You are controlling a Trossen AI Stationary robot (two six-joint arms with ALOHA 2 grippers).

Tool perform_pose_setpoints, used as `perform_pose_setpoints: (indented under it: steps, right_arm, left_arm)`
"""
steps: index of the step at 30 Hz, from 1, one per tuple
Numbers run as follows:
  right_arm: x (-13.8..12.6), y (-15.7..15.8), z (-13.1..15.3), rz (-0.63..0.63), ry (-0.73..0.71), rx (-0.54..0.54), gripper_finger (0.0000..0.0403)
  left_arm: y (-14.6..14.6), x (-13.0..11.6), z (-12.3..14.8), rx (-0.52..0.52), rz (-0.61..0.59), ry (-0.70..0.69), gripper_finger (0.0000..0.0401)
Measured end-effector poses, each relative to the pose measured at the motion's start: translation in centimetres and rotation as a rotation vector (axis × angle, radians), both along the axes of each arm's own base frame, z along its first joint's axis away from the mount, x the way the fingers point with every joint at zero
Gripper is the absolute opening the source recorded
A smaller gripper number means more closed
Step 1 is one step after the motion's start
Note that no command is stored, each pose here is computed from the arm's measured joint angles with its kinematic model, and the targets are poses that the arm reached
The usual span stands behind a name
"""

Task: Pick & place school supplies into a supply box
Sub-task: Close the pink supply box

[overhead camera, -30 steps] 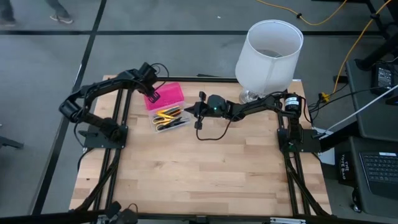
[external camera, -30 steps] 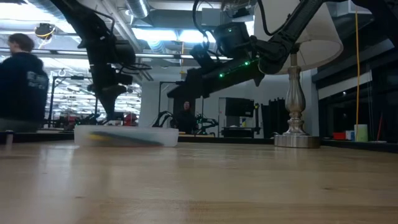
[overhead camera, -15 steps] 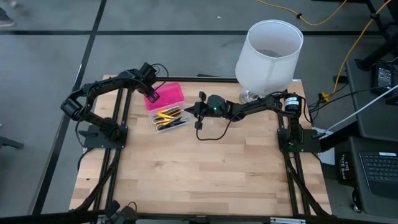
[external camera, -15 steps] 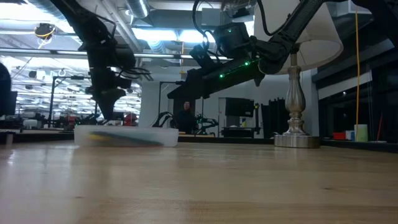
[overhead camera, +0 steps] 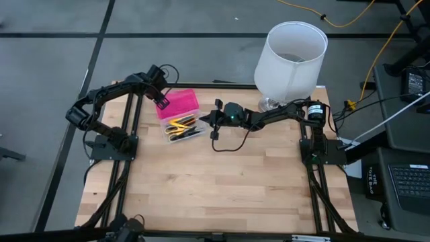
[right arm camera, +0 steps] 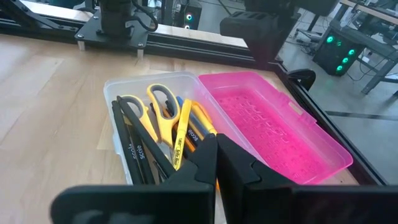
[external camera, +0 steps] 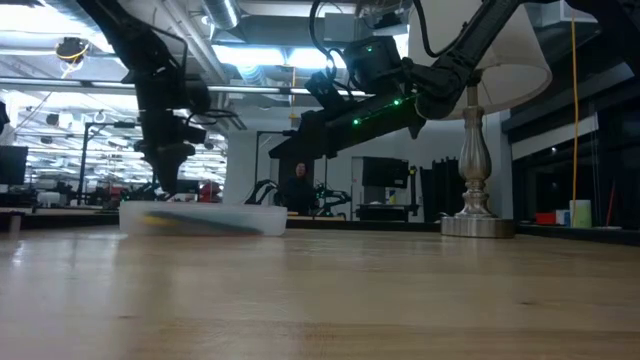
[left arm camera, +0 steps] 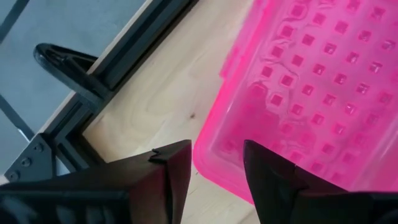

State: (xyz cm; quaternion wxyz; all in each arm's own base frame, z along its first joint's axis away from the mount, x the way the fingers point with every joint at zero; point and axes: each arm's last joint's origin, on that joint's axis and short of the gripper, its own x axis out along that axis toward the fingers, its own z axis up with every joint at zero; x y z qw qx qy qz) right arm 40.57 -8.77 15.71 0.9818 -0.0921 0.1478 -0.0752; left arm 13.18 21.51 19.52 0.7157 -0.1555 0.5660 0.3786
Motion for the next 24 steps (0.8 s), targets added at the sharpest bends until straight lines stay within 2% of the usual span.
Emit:
perform_pose_setpoints:
  steps: [12,17,24]
  right_arm:
    - [0.0,0.0,0.0,0.0,0.0,0.0,0.001]
    - [0.0,0.0,0.0,0.0,-0.001,0.0,0.001]
    - [0.0,0.0,0.0,0.0,-0.001,0.0,0.001]
  left_arm:
    - [0.1,-0.2,0.0,-0.006,0.043,-0.02,0.0129]
    - [0.4,0.2,0.0,0.029,0.042,-0.042,0.0128]
    - [1.3,0.7,-2.2,-0.02,0.01,0.026,0.0127]
